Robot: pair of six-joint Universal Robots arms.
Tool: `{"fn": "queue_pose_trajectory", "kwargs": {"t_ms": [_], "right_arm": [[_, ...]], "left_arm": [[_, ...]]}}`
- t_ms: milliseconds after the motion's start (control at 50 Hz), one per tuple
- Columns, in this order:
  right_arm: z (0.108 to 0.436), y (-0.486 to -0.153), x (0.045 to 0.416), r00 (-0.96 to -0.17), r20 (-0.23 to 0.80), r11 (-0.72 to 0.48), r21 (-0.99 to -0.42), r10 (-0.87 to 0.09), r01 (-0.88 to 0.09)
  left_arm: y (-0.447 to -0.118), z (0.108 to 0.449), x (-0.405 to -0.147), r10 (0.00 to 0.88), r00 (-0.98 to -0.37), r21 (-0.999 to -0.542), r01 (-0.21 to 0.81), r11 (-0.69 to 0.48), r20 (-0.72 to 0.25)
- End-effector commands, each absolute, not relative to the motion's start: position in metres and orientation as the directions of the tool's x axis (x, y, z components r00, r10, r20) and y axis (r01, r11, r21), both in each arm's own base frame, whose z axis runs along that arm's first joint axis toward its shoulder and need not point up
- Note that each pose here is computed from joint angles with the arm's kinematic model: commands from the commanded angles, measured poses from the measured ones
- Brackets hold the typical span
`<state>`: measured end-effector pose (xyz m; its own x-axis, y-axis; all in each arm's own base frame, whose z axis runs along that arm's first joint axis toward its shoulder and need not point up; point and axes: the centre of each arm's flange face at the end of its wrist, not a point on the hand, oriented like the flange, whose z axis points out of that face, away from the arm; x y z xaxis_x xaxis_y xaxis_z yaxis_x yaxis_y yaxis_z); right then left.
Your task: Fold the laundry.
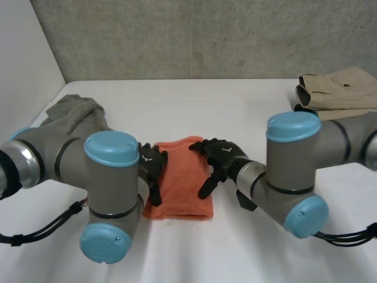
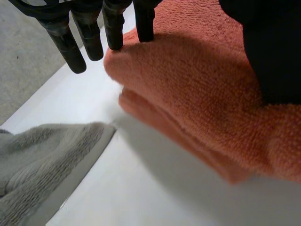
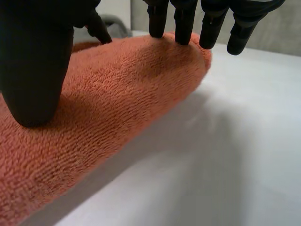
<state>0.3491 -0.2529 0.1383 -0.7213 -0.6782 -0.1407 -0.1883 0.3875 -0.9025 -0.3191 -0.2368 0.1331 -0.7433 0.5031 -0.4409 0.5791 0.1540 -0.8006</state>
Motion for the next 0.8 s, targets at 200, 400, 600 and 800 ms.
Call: {"fn": "queue_pose_trajectory", "kwargs": {"t_ms": [200, 400, 600, 800], "right_arm": [[0.153, -0.251, 0.344, -0.72, 0.191, 0.171, -0.902, -0.667, -0.397], [0.158, -0.182, 0.355, -0.655, 0.252, 0.025, -0.924, -0.713, -0.382], [0.11, -0.154, 0.37, -0.56, 0.368, -0.106, -0.889, -0.742, -0.445], [0.091, -0.167, 0.384, -0.552, 0.451, -0.22, -0.873, -0.701, -0.434]], "left_arm": [[-0.243, 0.176, -0.318, 0.509, -0.739, -0.846, 0.531, 0.039, -0.441], [-0.247, 0.266, -0.332, 0.627, -0.684, -0.927, 0.31, -0.213, -0.373], [-0.233, 0.271, -0.338, 0.863, -0.481, -0.978, 0.201, -0.061, -0.153], [-0.234, 0.265, -0.338, 0.861, -0.487, -0.976, 0.211, -0.048, -0.148]]}}
